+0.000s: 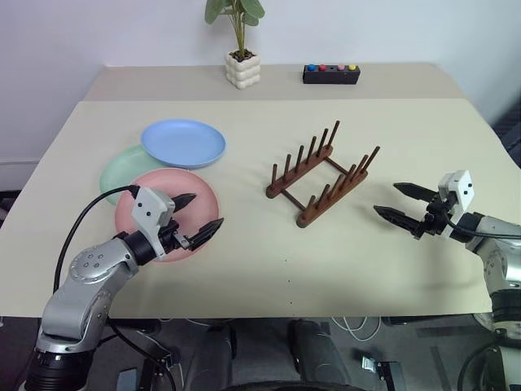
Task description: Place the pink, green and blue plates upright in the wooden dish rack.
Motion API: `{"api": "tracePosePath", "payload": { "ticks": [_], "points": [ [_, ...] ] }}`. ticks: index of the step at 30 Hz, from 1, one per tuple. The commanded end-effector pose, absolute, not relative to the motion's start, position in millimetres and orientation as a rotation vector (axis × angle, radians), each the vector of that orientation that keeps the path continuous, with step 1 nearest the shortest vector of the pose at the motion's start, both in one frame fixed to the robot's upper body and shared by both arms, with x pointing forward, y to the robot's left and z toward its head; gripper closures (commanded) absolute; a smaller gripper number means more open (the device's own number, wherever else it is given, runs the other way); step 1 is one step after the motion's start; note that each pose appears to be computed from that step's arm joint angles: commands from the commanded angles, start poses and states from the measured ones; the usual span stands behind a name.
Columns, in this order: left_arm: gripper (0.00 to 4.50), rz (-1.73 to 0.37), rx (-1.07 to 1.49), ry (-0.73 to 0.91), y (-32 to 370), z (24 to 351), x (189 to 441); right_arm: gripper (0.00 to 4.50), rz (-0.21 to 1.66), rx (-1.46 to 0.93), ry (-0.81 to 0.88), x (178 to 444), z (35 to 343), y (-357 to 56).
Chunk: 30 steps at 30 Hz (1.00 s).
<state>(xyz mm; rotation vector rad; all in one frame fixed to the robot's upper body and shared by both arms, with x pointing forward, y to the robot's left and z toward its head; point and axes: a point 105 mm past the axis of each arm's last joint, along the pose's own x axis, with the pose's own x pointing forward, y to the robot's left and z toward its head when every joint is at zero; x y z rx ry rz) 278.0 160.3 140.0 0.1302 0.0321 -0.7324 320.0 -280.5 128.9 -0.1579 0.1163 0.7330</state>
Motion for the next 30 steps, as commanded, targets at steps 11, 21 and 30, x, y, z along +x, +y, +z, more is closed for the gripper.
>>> {"api": "tracePosePath", "payload": {
  "ticks": [11,21,30],
  "points": [
    [0.05,-1.068,0.200,0.072,95.4,137.4,265.0,0.00,0.706,-0.186,0.057,305.3,143.5,-280.0],
    [0.05,-1.153,0.294,0.148,29.3,115.4,294.6,0.00,0.698,-0.163,0.054,288.8,135.0,-263.7],
    [0.05,-1.124,0.217,0.217,-11.2,102.0,308.4,0.00,0.792,-0.163,0.051,267.1,145.0,-223.6]
  ]
}}
